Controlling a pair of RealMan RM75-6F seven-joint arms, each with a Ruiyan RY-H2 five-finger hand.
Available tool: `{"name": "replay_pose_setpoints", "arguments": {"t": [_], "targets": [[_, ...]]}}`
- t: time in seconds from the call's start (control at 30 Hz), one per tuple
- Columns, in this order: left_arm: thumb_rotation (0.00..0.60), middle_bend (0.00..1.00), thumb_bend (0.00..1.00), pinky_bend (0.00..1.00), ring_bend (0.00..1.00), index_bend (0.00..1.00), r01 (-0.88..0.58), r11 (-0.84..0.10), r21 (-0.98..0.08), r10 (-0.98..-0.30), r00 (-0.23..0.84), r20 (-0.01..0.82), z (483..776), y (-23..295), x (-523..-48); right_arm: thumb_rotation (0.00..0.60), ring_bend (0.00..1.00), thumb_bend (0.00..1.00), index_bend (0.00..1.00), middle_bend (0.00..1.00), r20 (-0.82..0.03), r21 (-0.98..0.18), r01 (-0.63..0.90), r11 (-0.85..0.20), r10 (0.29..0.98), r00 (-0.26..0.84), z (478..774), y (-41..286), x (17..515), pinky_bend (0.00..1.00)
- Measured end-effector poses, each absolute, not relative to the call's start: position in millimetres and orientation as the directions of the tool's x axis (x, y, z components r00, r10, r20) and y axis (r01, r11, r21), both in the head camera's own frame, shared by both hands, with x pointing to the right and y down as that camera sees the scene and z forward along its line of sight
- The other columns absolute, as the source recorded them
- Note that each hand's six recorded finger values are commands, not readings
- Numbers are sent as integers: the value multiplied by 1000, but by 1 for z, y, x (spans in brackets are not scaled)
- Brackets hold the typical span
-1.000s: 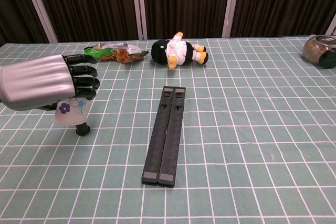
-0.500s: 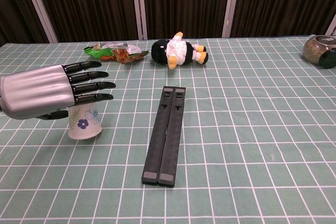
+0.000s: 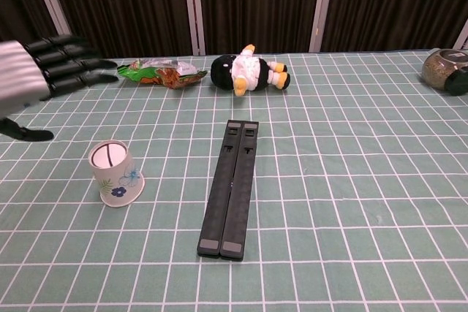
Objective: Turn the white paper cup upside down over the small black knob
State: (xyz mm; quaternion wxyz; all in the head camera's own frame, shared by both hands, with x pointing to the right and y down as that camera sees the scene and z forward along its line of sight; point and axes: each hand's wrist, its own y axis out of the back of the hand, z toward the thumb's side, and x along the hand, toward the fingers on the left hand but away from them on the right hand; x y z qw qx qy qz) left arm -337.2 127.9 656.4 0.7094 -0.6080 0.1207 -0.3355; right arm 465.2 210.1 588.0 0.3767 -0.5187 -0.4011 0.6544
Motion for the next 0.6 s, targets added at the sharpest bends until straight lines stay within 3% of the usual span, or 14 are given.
{"name": "replay_pose_setpoints", "arguments": {"t": [0.27,0.4,0.6], "targets": [[600,0,132,0,0,0,186,-120,-975,-841,503,200,620,123,-382,600,0,0,86,0,-364,-925,-55,-376,919,-154,581,209,460,0],[600,0,128,0,0,0,89,-212,-973,-902,365,230,604,138,-395,600,0,0,86,0,-356,-929,-49,-366,924,-141,577,208,458,0],[600,0,128,0,0,0,29,-312,-950,-937,155,313,576,170,-430,600,0,0,86,0,-350,-933,-39,-357,928,-127,573,207,457,0]]}}
